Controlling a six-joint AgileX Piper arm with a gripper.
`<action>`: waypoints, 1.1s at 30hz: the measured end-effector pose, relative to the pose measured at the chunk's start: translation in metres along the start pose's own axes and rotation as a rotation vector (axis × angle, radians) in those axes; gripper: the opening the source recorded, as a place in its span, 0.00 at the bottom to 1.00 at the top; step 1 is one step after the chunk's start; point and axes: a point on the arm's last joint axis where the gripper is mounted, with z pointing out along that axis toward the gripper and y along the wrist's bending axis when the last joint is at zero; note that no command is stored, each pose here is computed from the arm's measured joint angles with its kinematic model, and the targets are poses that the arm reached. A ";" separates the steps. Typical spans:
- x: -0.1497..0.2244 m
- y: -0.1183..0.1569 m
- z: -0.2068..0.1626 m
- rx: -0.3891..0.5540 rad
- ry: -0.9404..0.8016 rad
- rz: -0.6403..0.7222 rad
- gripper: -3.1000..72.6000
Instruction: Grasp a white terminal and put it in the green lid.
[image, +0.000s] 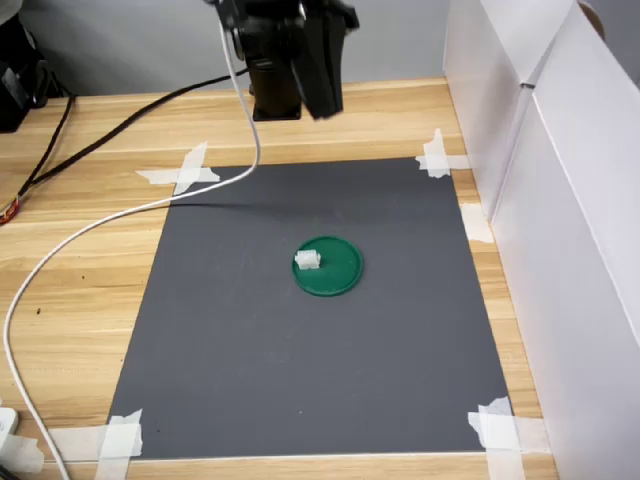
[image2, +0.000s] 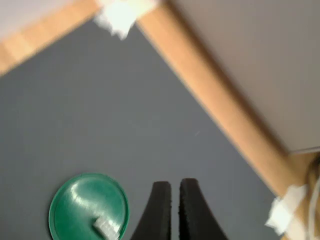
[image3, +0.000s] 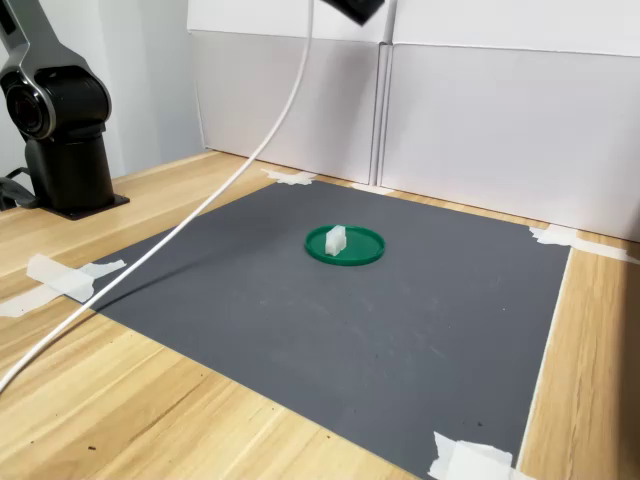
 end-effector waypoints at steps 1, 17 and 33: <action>-0.002 0.000 -0.008 0.014 -0.021 0.002 0.04; 0.025 0.004 -0.119 0.424 -0.322 0.632 0.02; 0.135 0.093 -0.099 0.583 -0.259 0.724 0.02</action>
